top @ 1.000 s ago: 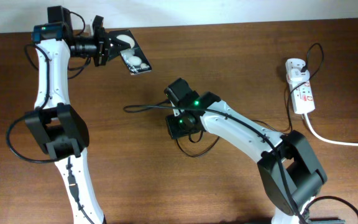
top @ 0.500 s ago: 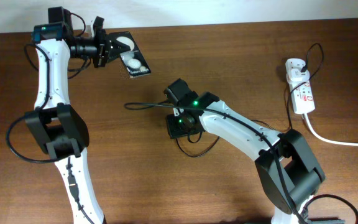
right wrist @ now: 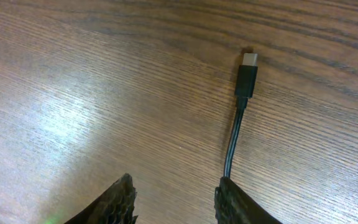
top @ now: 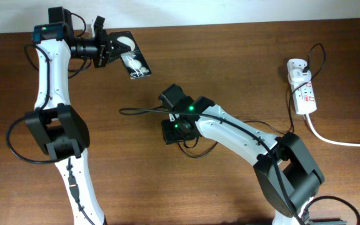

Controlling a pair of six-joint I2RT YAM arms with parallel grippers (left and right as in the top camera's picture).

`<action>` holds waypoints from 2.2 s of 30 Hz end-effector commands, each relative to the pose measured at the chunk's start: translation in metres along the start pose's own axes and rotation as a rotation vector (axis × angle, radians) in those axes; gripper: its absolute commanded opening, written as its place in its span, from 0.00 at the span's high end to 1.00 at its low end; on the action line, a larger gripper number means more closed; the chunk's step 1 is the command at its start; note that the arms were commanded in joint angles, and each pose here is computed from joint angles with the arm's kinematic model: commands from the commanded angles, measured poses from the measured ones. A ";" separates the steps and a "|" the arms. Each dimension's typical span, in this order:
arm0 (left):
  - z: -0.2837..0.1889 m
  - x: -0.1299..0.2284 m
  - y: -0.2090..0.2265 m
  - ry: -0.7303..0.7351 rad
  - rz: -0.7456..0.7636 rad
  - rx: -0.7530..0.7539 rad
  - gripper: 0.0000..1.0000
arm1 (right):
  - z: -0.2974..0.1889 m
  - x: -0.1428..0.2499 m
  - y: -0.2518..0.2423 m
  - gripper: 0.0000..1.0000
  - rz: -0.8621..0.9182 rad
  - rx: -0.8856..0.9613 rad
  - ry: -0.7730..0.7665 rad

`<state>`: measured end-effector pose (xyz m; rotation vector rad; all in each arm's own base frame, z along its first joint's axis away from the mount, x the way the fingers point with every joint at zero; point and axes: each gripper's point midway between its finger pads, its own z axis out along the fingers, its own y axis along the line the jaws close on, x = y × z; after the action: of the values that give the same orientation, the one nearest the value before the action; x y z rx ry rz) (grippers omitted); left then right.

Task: Plug charger to phone and switch on socket
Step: 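Move the right gripper down over the black cable's connector end, then grasp the cable connector with the right gripper and lift it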

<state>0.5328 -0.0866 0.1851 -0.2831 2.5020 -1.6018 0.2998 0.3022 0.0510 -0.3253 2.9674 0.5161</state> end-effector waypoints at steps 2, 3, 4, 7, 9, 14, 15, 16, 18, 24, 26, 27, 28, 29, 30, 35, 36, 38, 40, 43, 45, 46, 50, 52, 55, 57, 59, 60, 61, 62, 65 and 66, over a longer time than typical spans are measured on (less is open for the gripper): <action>-0.004 -0.001 -0.010 -0.004 0.041 0.030 1.00 | 0.020 0.007 -0.006 0.55 0.022 0.023 0.045; -0.004 -0.001 -0.010 -0.003 0.040 0.030 1.00 | 0.021 0.008 -0.004 0.55 0.021 0.017 0.048; -0.004 -0.001 -0.010 -0.003 0.040 0.030 1.00 | 0.021 0.007 -0.004 0.56 0.021 0.018 0.048; -0.004 -0.001 -0.010 -0.003 0.040 0.030 1.00 | 0.021 0.007 -0.004 0.56 0.021 0.016 0.046; -0.004 0.000 -0.010 -0.001 0.035 0.030 1.00 | 0.022 0.008 -0.003 0.56 0.015 0.017 0.048; -0.004 0.001 -0.009 0.003 0.026 0.029 1.00 | 0.026 0.009 0.003 0.57 -0.011 0.031 0.031; -0.004 0.001 -0.009 0.003 0.026 0.029 1.00 | 0.027 0.009 0.004 0.57 -0.015 0.035 0.027; -0.004 0.001 -0.009 0.003 0.026 0.029 1.00 | 0.027 0.008 0.003 0.57 -0.013 0.046 0.021; -0.004 0.001 -0.009 0.003 0.026 0.029 1.00 | 0.027 0.007 -0.001 0.59 -0.016 0.078 0.006; -0.004 0.001 -0.009 0.003 0.027 0.029 1.00 | 0.025 -0.002 -0.016 0.60 -0.019 0.165 -0.047; -0.004 0.001 -0.009 0.002 0.027 0.028 1.00 | 0.024 -0.005 -0.020 0.60 -0.020 0.189 -0.061; -0.004 0.001 -0.009 0.003 0.027 0.029 1.00 | 0.024 -0.006 -0.022 0.60 -0.020 0.201 -0.068; -0.004 0.001 -0.009 0.003 0.027 0.029 1.00 | 0.024 -0.007 -0.023 0.60 -0.020 0.205 -0.071; -0.004 0.001 -0.009 0.003 0.027 0.029 1.00 | 0.024 -0.007 -0.023 0.60 -0.020 0.205 -0.071; -0.004 0.001 -0.009 0.003 0.027 0.029 1.00 | 0.024 -0.007 -0.023 0.60 -0.021 0.206 -0.071; -0.004 0.001 -0.009 0.003 0.027 0.029 1.00 | 0.024 -0.007 -0.023 0.60 -0.021 0.208 -0.074; -0.004 0.001 -0.009 0.003 0.027 0.029 1.00 | 0.026 -0.006 -0.024 0.60 -0.020 0.207 -0.075; -0.004 0.001 -0.009 0.003 0.027 0.029 1.00 | 0.029 -0.005 -0.026 0.60 -0.021 0.206 -0.077; -0.004 0.001 -0.009 0.003 0.027 0.029 1.00 | 0.033 -0.002 -0.028 0.60 -0.021 0.206 -0.077; -0.004 0.001 -0.009 0.002 0.027 0.028 1.00 | 0.036 -0.001 -0.029 0.60 -0.021 0.203 -0.081; -0.004 0.001 -0.009 0.002 0.027 0.028 1.00 | 0.036 -0.002 -0.029 0.60 -0.022 0.201 -0.086; -0.004 0.001 -0.009 0.002 0.027 0.028 1.00 | 0.036 -0.003 -0.029 0.60 -0.022 0.199 -0.088; -0.004 0.001 -0.009 0.002 0.027 0.028 1.00 | 0.051 0.003 -0.036 0.60 -0.019 0.212 -0.066; -0.004 0.001 -0.009 0.002 0.027 0.028 1.00 | 0.060 0.006 -0.040 0.61 -0.017 0.222 -0.048; -0.004 0.001 -0.009 0.002 0.027 0.028 1.00 | 0.061 0.005 -0.040 0.62 -0.016 0.218 -0.051; -0.004 0.001 -0.009 0.002 0.027 0.028 1.00 | 0.061 0.005 -0.039 0.67 -0.016 0.218 -0.051; -0.004 0.001 -0.009 0.002 0.027 0.028 1.00 | 0.061 0.005 -0.039 0.77 -0.016 0.218 -0.051; -0.004 0.001 -0.009 0.002 0.027 0.028 1.00 | 0.061 0.005 -0.039 0.82 -0.016 0.217 -0.052; -0.004 0.001 -0.009 0.002 0.027 0.028 1.00 | 0.061 0.005 -0.039 0.86 -0.017 0.216 -0.054; -0.004 0.001 -0.009 0.002 0.027 0.028 1.00 | 0.061 0.004 -0.039 0.90 -0.017 0.215 -0.054; -0.004 0.001 -0.009 0.002 0.027 0.028 1.00 | 0.061 0.004 -0.039 0.96 -0.017 0.215 -0.054; -0.004 0.001 -0.009 0.002 0.027 0.029 1.00 | 0.061 0.004 -0.039 0.96 -0.017 0.215 -0.054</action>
<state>0.5306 -0.0869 0.1846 -0.2956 2.5115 -1.6079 0.3179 0.2936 0.0002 -0.2951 2.8838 0.2485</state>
